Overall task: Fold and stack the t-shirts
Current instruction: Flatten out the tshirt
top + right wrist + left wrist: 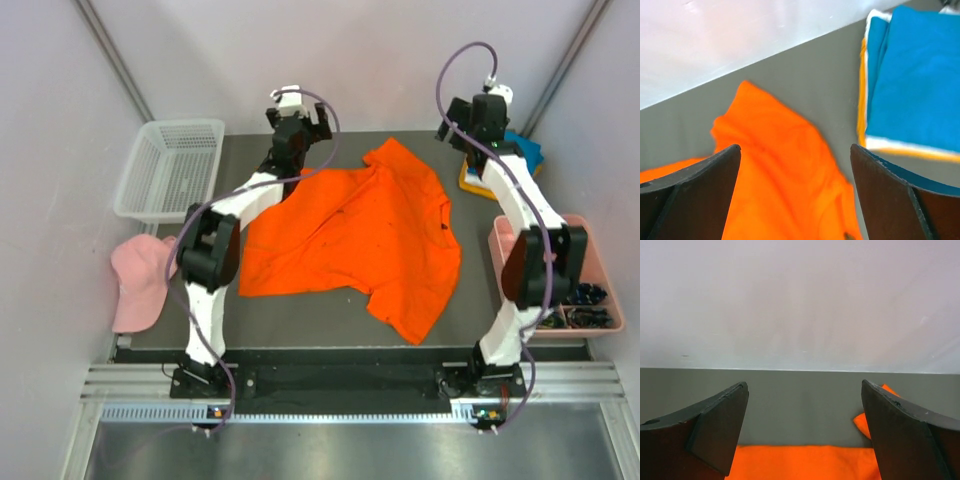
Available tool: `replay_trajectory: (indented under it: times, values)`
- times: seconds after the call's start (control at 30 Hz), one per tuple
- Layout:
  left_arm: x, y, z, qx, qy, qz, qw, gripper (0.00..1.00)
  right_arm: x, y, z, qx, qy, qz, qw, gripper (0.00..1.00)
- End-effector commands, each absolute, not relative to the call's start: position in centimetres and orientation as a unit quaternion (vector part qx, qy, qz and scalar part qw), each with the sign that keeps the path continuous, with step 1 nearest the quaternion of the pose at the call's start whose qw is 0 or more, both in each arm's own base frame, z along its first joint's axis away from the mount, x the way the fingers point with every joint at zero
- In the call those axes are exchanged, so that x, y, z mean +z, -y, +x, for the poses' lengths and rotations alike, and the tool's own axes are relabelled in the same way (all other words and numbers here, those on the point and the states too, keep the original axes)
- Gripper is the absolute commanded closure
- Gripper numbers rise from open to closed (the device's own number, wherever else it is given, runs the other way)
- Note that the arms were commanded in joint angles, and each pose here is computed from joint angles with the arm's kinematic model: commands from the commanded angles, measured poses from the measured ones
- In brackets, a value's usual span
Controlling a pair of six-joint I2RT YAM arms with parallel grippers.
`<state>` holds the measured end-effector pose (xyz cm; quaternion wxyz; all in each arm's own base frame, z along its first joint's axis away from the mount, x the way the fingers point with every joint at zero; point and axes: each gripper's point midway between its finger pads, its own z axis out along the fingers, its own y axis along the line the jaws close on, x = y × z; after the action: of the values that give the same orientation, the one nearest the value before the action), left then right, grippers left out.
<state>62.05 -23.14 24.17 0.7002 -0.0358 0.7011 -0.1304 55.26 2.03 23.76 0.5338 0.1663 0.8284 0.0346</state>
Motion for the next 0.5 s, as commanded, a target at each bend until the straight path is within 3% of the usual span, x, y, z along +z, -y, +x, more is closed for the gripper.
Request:
replay_trajectory:
  times: [0.0, 0.23, 0.47]
  values:
    - [24.5, 18.1, 58.1, -0.060, -0.733, -0.039, 0.677, 0.01, 22.6, -3.9, 48.1, 0.058, -0.853, 0.202, 0.477, 0.10]
    - [18.6, 13.0, 55.2, -0.006, -0.787, -0.047, 0.615, 0.01, 15.2, -5.7, 37.6, 0.057, -0.892, 0.212, 0.396, 0.10]
    - [14.9, 8.4, 56.2, 0.011, -0.809, -0.063, 0.584, 0.01, 11.5, -7.8, 29.8, 0.077, -0.913, 0.185, 0.356, 0.10]
